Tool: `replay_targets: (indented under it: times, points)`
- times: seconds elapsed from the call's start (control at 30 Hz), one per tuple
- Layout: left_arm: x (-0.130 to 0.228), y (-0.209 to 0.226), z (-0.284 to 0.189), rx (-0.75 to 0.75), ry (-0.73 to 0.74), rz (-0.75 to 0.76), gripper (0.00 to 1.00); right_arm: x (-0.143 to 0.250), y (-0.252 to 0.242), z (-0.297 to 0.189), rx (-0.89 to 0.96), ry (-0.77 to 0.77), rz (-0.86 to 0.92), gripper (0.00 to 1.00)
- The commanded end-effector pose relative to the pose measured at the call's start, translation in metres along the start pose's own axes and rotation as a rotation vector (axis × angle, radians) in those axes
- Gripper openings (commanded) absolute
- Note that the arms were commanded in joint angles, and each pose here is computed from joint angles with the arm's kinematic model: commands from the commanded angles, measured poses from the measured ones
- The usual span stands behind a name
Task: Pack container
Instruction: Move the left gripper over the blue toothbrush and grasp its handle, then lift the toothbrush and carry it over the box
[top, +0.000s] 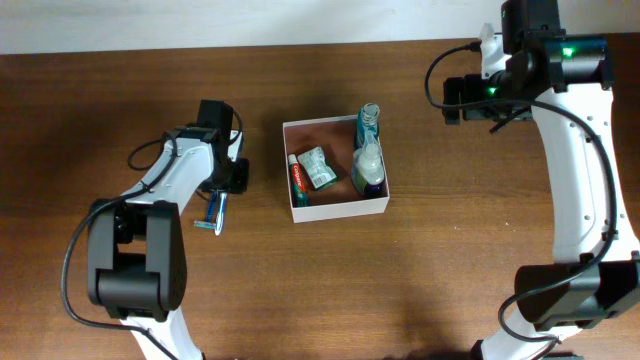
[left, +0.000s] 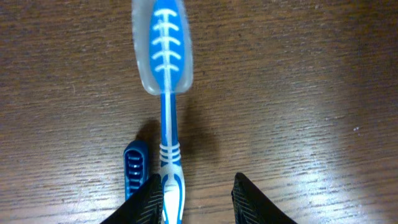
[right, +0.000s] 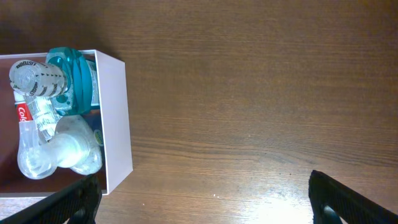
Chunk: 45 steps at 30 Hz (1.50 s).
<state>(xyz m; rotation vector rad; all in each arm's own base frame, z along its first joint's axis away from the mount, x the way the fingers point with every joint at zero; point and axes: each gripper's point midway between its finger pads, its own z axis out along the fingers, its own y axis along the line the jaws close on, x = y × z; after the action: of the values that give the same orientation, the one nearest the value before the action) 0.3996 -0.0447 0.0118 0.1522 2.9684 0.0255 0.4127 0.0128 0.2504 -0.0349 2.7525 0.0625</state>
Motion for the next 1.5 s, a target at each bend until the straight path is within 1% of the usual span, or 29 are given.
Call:
replay_targets:
  times: [0.0,0.33,0.47,0.57,0.77,0.87,0.9,1.03,1.1,1.2,1.27,1.33,1.47]
  points:
    - [0.005,-0.001,0.01,0.015,0.018,0.008,0.37,-0.004,0.0,-0.008,-0.005,-0.026,0.002,0.98]
    - [0.011,-0.001,0.023,0.014,0.049,0.009,0.37,-0.004,0.0,-0.008,-0.005,-0.025,0.002,0.98]
    - [0.011,-0.001,0.023,0.014,0.05,0.009,0.36,-0.004,0.0,-0.008,-0.005,-0.025,0.002,0.98]
    - [0.012,-0.001,0.023,0.014,0.053,0.009,0.22,-0.004,0.0,-0.008,-0.005,-0.026,0.002,0.98]
    - [0.013,-0.001,0.023,0.014,0.057,0.009,0.19,-0.004,0.0,-0.008,-0.005,-0.025,0.002,0.98]
    - [0.014,-0.001,0.023,0.014,0.06,0.009,0.04,-0.004,0.0,-0.008,-0.005,-0.025,0.002,0.98]
    - [0.014,-0.001,0.023,0.014,0.06,0.009,0.01,-0.004,0.0,-0.008,-0.005,-0.025,0.002,0.98]
    - [0.013,-0.001,0.02,0.015,0.062,0.009,0.01,-0.004,0.0,-0.008,-0.005,-0.025,0.002,0.99]
    - [0.012,-0.002,0.016,0.019,0.065,0.009,0.01,-0.004,0.0,-0.008,-0.005,-0.025,0.002,0.98]
    - [0.005,-0.01,0.003,0.068,0.053,0.007,0.0,-0.004,0.0,-0.008,-0.005,-0.025,0.002,0.98]
    - [-0.003,-0.015,-0.013,0.097,0.028,-0.004,0.0,-0.004,0.0,-0.008,-0.005,-0.025,0.002,0.98]
    - [-0.015,-0.017,-0.04,0.109,-0.021,-0.063,0.01,-0.004,0.0,-0.008,-0.005,-0.025,0.002,0.98]
    - [-0.03,-0.04,-0.078,0.219,-0.103,-0.095,0.01,-0.004,0.0,-0.008,-0.005,-0.025,0.002,0.98]
